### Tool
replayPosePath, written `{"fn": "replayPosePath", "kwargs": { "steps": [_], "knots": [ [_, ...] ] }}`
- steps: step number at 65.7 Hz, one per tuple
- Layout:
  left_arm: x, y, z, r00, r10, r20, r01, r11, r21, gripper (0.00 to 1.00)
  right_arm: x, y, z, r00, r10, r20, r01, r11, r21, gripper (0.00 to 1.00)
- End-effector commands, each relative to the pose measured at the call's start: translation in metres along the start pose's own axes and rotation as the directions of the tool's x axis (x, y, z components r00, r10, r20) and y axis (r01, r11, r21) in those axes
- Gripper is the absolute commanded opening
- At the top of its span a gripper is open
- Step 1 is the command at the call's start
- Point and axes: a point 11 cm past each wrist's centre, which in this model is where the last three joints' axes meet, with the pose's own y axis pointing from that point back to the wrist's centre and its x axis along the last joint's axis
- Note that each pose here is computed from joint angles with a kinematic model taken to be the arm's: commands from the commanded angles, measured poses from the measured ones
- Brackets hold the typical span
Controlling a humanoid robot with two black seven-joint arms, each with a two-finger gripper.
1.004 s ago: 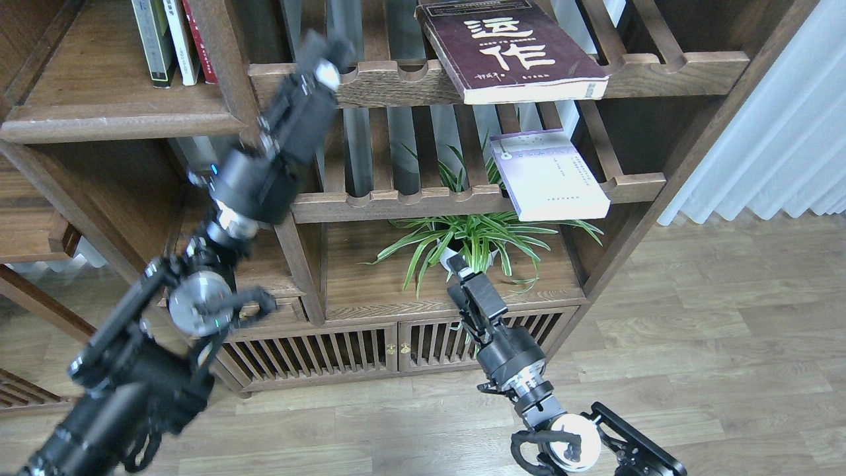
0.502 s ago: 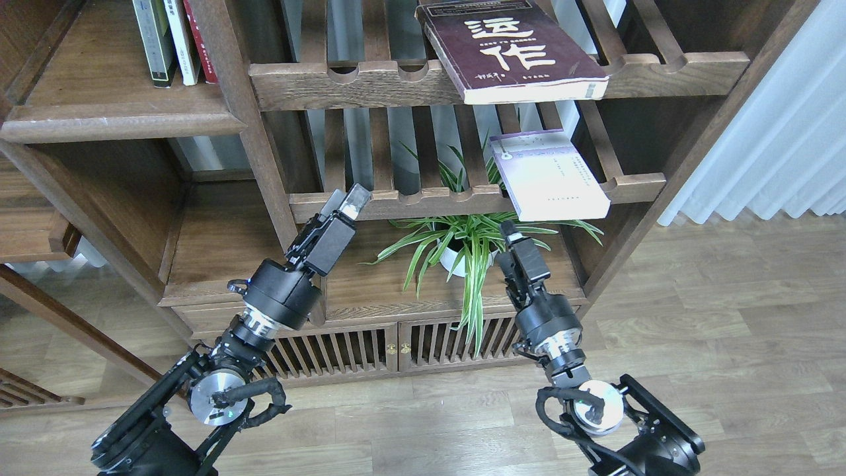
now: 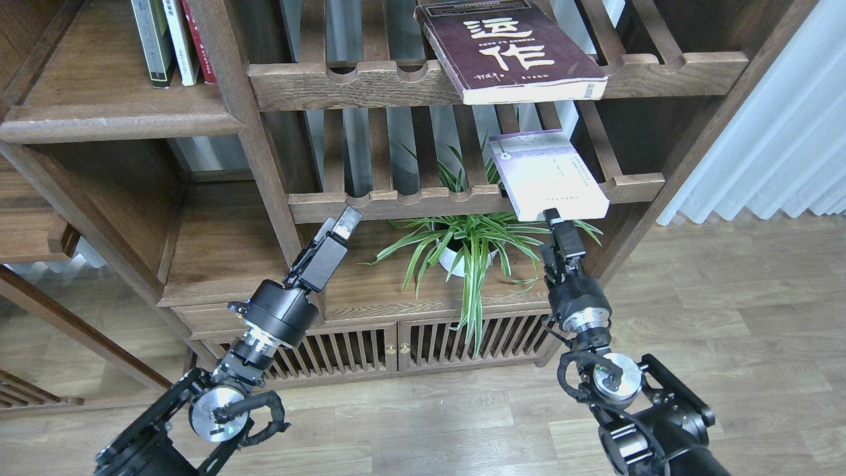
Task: Organize books on shelf
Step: 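Reach the right gripper to the white book's bottom edge and grasp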
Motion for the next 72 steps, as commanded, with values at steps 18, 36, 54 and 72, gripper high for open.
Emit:
{"fn": "replayPosePath", "kwargs": {
  "steps": [18,36,54,72],
  "knots": [
    [-0.004,0.002,-0.016,1.000,-0.010,-0.008,0.010,0.999,0.049,1.00,-0.015,-0.017,-0.001,1.000,0.001,0.010,-0.001,1.000,0.008,0.98],
    [-0.003,0.006,-0.025,1.000,-0.015,0.005,0.015,0.995,0.103,1.00,-0.024,-0.038,-0.004,0.996,0.089,-0.014,-0.089,0.996,0.013,0.98],
    [-0.003,0.006,-0.028,1.000,-0.018,0.007,0.017,0.991,0.135,1.00,-0.022,-0.047,-0.011,0.991,0.129,-0.020,-0.128,0.991,0.032,0.95],
    [-0.007,0.002,-0.030,1.000,-0.028,0.000,0.028,0.991,0.134,1.00,-0.026,-0.052,-0.012,0.990,0.139,-0.021,-0.138,0.990,0.033,0.82]
  ]
}}
